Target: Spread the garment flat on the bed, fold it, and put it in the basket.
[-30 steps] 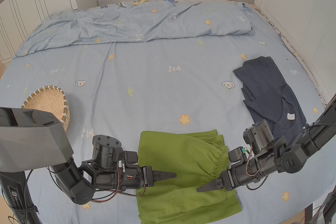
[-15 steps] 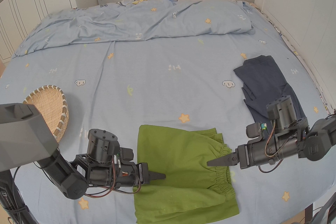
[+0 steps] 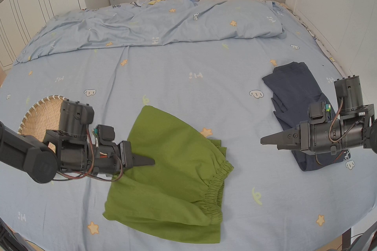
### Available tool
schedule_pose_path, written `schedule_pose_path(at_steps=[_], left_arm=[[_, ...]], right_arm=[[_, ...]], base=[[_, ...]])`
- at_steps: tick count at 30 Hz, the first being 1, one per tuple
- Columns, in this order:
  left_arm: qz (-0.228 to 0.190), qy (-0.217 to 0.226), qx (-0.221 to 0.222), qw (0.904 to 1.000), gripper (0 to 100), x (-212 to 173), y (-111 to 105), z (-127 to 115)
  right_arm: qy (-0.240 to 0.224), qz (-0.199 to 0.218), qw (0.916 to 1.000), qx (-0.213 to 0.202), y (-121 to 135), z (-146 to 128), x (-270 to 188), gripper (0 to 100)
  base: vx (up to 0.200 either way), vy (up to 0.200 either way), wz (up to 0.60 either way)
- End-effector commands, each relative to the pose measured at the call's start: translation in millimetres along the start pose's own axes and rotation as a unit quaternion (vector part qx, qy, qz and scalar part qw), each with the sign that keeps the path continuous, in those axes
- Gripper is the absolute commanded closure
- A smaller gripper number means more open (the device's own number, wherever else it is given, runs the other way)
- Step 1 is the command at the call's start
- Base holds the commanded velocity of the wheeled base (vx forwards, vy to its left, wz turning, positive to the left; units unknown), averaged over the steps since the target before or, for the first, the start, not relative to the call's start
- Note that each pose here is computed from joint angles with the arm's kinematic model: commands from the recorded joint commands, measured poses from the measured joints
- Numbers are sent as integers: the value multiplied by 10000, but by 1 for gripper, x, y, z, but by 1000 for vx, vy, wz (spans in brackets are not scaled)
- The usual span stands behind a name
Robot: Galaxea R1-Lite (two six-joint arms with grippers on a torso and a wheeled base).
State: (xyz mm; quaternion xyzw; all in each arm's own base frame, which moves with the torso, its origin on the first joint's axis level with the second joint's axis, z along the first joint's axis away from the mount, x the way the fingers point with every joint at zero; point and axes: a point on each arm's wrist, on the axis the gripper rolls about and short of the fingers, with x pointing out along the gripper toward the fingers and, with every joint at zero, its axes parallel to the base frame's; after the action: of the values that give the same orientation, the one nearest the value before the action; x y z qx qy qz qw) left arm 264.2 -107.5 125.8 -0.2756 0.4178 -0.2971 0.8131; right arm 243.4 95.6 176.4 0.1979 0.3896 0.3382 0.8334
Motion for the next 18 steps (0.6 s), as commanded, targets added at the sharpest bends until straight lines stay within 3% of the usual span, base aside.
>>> schedule_pose_path(at_steps=[1,16,18], left_arm=[[-14,-382,437,9983,100,-23,-8,15],[267,-146,295,9991,100,-66,-39,30],[281,-133,325,9990,100,-68,-41,30]], right_arm=[[-199,25,9998,-32,5,5,-15,0],[-155,28,9999,-23,6,4,-14,0],[-160,23,9999,-19,6,4,-15,0]], base=[[0,0,0],[0,0,0],[0,200,0]])
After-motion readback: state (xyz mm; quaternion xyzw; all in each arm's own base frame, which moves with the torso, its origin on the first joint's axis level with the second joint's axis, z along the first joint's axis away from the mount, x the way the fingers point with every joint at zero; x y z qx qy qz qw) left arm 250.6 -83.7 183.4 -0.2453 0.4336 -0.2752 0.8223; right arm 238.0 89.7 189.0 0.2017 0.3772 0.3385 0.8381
